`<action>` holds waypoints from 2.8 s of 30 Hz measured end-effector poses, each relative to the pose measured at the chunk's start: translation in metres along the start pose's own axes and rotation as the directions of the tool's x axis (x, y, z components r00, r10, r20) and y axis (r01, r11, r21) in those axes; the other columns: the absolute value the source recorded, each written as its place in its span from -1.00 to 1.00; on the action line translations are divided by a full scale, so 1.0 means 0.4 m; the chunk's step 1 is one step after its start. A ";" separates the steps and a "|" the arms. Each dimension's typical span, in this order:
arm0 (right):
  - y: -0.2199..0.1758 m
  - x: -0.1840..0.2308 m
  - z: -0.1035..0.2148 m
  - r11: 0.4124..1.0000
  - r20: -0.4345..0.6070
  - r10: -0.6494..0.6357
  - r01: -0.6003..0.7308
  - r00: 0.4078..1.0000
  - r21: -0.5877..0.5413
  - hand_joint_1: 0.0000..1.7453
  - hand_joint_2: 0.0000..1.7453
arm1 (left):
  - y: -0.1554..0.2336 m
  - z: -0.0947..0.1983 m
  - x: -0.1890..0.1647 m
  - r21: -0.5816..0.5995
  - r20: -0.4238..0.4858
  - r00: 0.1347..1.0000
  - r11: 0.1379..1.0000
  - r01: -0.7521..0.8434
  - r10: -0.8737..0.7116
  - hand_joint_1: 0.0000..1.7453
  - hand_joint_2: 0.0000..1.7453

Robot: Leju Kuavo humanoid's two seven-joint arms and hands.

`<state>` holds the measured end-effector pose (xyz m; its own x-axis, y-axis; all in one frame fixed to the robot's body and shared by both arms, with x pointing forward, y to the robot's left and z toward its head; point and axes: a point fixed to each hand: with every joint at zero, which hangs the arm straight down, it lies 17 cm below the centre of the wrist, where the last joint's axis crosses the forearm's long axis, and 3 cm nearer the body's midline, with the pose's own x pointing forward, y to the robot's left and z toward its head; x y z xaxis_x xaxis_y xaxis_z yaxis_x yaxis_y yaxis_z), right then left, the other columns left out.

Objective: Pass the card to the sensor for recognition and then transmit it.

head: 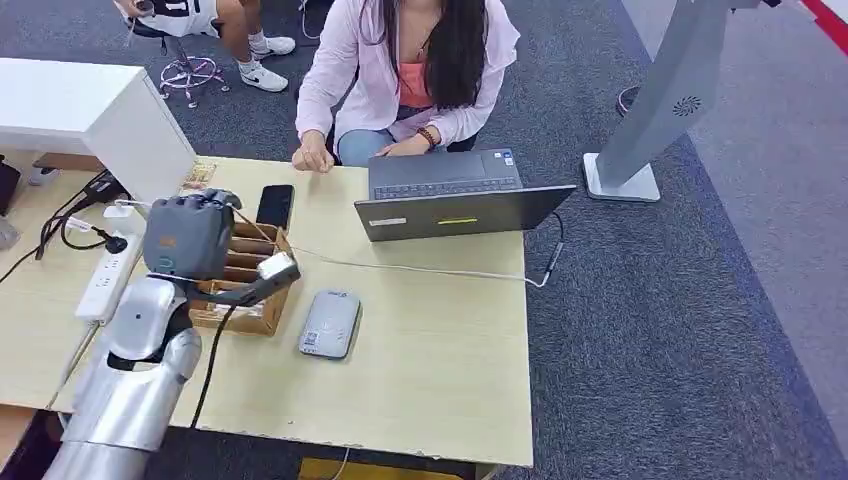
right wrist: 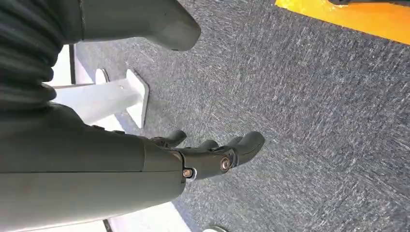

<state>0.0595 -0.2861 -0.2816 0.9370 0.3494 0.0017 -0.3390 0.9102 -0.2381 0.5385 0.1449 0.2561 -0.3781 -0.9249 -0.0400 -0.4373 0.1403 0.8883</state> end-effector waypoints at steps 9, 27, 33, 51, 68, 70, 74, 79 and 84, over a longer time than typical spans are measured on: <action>0.000 -0.004 0.000 1.000 -0.005 -0.007 0.007 1.000 0.001 -1.00 1.00 | 0.054 -0.019 0.148 0.048 0.084 0.995 0.997 -0.056 0.052 1.00 1.00; 0.004 -0.010 0.000 1.000 -0.013 -0.011 0.011 1.000 0.004 -1.00 1.00 | -0.242 0.089 0.199 -0.353 -0.031 0.996 0.931 -0.089 0.083 1.00 1.00; 0.003 -0.012 0.000 1.000 -0.016 -0.017 0.018 1.000 0.004 -1.00 1.00 | -0.286 0.115 0.185 -0.410 -0.048 0.997 0.908 -0.080 0.066 1.00 1.00; 0.005 -0.014 0.000 1.000 -0.017 -0.004 0.004 1.000 0.011 -1.00 1.00 | -0.419 0.210 0.151 -0.588 -0.085 0.995 0.804 -0.086 0.045 1.00 1.00; 0.010 -0.014 0.001 1.000 -0.016 -0.004 0.004 1.000 0.015 -1.00 1.00 | -0.334 0.129 0.134 -0.426 -0.089 0.996 0.902 -0.066 0.031 1.00 1.00; 0.009 -0.013 0.001 1.000 -0.013 0.003 -0.003 1.000 0.013 -1.00 1.00 | -0.261 0.082 0.130 -0.302 -0.078 0.997 0.953 -0.042 0.019 1.00 1.00; 0.010 -0.009 0.001 0.999 0.001 0.029 -0.029 1.000 0.014 -1.00 1.00 | -0.086 -0.001 0.099 -0.036 -0.043 0.998 0.998 0.042 -0.044 1.00 1.00; 0.012 -0.005 0.001 0.998 0.014 0.060 -0.061 0.998 0.017 -1.00 1.00 | 0.089 -0.083 -0.014 0.165 -0.034 0.987 0.973 0.162 -0.158 1.00 1.00; 0.011 -0.003 0.001 0.997 0.017 0.073 -0.073 0.997 0.017 -1.00 1.00 | 0.180 -0.141 -0.135 0.217 -0.068 0.975 0.950 0.223 -0.213 1.00 1.00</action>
<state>0.0567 -0.2825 -0.2822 0.9082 0.4185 0.0009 -0.4080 0.8858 -0.2214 0.5735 0.1848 0.3481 -0.2201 -0.9553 -0.1974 -0.6767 0.0038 0.7362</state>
